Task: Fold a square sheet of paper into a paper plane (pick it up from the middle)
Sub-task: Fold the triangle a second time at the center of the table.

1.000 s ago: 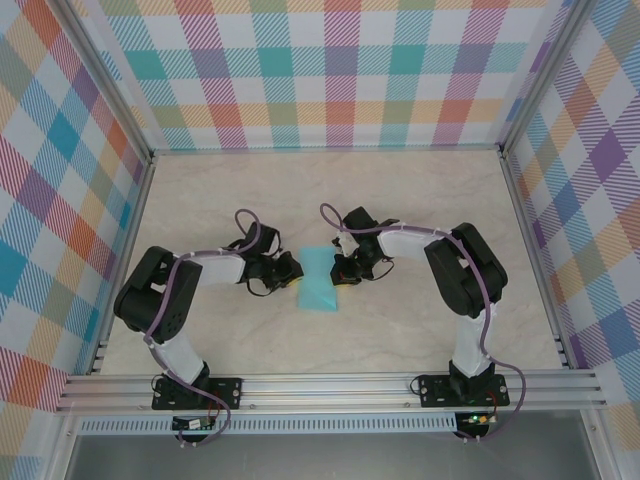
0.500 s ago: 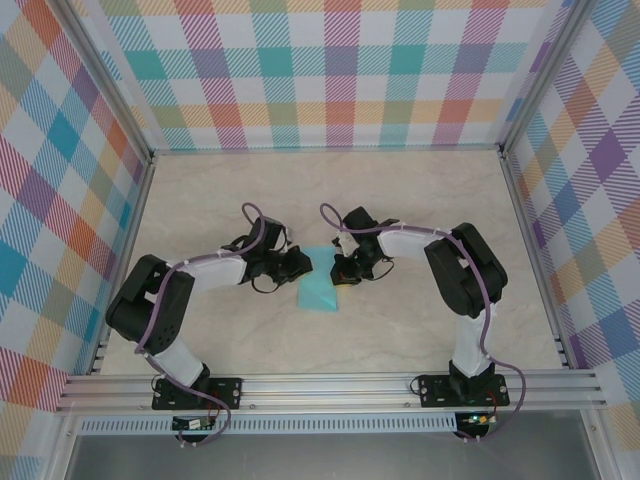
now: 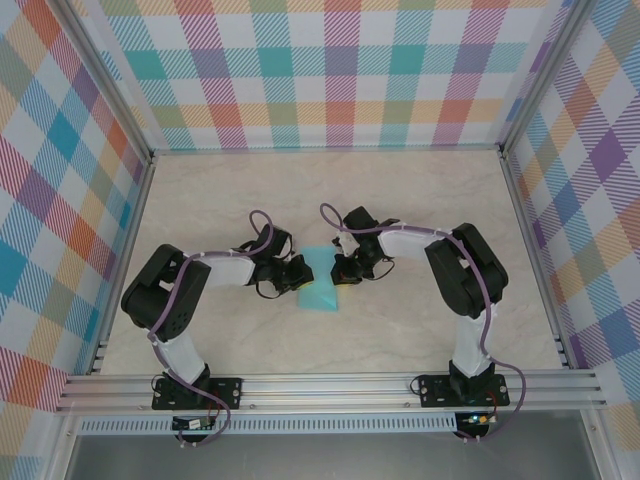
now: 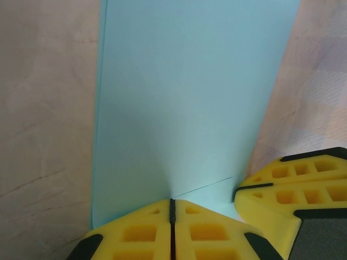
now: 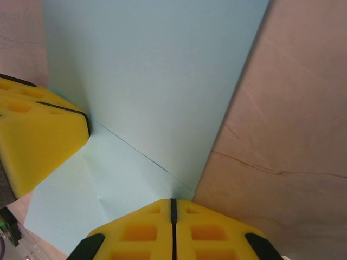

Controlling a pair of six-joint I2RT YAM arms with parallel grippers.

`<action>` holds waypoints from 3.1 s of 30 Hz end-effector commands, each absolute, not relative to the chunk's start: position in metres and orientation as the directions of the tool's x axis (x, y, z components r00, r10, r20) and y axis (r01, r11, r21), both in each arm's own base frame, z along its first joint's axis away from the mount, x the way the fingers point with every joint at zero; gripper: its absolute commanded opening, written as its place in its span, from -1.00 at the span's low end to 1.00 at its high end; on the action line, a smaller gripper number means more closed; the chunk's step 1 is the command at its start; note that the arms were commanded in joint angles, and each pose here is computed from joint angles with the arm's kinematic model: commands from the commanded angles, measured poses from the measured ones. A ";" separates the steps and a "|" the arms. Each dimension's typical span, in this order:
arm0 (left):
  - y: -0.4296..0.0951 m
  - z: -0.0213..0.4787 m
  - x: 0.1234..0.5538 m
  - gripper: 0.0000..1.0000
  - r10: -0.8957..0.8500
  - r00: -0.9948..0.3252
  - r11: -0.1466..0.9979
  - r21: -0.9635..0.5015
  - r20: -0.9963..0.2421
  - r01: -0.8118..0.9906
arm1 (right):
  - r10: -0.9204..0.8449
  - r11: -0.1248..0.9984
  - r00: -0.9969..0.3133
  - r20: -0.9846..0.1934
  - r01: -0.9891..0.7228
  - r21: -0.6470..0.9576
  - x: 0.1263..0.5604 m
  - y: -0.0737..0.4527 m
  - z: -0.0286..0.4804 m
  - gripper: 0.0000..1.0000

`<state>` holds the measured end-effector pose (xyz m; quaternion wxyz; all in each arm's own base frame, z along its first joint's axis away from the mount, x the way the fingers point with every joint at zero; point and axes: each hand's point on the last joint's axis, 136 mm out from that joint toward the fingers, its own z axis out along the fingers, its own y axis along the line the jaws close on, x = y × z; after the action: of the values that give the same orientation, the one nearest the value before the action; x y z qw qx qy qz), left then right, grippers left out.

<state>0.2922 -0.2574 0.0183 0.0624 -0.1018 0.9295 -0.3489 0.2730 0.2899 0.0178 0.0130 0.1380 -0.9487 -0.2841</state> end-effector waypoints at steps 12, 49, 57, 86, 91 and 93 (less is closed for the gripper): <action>-0.228 -0.018 0.259 -0.95 -0.253 -0.967 0.823 -0.524 0.004 -0.218 | -0.320 0.720 -0.937 -0.142 -0.338 0.606 0.237 0.323 0.076 -0.87; -0.207 -0.041 0.249 -1.00 -0.310 -0.950 0.867 -0.401 0.035 -0.297 | -0.409 0.802 -0.913 -0.009 -0.364 0.473 0.216 0.310 0.011 -1.00; -0.206 -0.041 0.250 -1.00 -0.313 -0.949 0.866 -0.399 0.035 -0.301 | -0.417 0.770 -0.908 -0.049 -0.381 0.512 0.216 0.318 0.030 -1.00; -0.204 -0.046 0.248 -1.00 -0.317 -0.947 0.872 -0.379 0.047 -0.310 | -0.510 0.752 -0.859 -0.045 -0.470 0.462 0.187 0.291 0.032 -0.99; -0.205 -0.045 0.248 -1.00 -0.315 -0.948 0.871 -0.384 0.044 -0.307 | -0.475 0.717 -0.869 -0.136 -0.473 0.512 0.202 0.312 0.059 -0.97; -0.205 -0.044 0.248 -1.00 -0.316 -0.948 0.870 -0.386 0.043 -0.308 | -0.448 0.717 -0.881 -0.154 -0.457 0.527 0.210 0.321 0.062 -0.97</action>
<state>0.2900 -0.2541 0.0154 0.0744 -0.1143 0.9326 -0.3342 0.2005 0.3008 0.0420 0.0179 0.2436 -0.9364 -0.2521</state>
